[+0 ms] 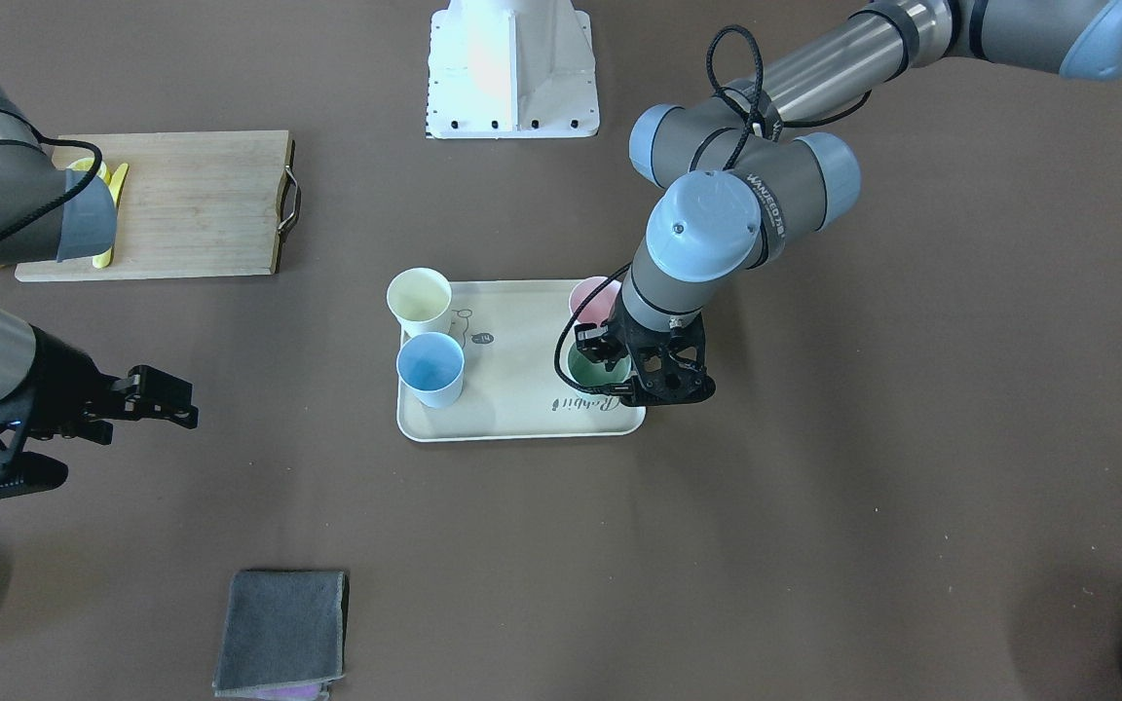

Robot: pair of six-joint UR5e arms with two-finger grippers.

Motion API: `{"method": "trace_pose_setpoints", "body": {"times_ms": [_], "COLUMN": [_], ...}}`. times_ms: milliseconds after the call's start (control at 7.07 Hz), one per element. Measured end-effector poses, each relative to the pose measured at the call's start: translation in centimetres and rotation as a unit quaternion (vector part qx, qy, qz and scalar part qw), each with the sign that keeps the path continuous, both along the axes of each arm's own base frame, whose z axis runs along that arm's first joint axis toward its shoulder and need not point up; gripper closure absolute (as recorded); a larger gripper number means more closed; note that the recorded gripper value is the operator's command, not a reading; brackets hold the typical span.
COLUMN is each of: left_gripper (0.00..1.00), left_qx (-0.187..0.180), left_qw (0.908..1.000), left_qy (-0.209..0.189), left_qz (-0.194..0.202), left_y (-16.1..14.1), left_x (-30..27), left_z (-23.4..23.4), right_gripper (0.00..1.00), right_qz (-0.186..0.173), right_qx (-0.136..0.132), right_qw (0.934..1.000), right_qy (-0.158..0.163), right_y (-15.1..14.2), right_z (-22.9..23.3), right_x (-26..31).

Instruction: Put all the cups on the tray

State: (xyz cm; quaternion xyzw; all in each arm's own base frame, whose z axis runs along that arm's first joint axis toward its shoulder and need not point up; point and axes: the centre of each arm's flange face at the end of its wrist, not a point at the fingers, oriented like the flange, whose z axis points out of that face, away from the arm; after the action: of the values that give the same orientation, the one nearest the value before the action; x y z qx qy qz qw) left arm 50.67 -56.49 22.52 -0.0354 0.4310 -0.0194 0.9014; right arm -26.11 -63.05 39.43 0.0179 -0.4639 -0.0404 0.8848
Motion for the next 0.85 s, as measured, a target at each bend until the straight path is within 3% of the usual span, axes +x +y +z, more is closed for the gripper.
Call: {"method": "trace_pose_setpoints", "body": {"times_ms": [425,849], "left_gripper": [0.02,0.02], "left_qx": [0.033,0.107], "left_qw": [0.9992,0.9917], "left_qy": [-0.004,-0.069], "left_qz": [-0.021,0.018], "left_y": [-2.9,-5.5], "left_x": [-8.7,-25.1], "left_z": [2.0,13.7], "right_gripper": [0.00,0.00], "right_qz": [0.010,-0.004], "right_qx": [0.007,0.033], "right_qw": [0.9999,0.9982], "right_qy": [0.009,0.050], "right_y": [-0.9,-2.4], "right_z": [2.6,6.2], "right_x": [4.3,10.1]}}
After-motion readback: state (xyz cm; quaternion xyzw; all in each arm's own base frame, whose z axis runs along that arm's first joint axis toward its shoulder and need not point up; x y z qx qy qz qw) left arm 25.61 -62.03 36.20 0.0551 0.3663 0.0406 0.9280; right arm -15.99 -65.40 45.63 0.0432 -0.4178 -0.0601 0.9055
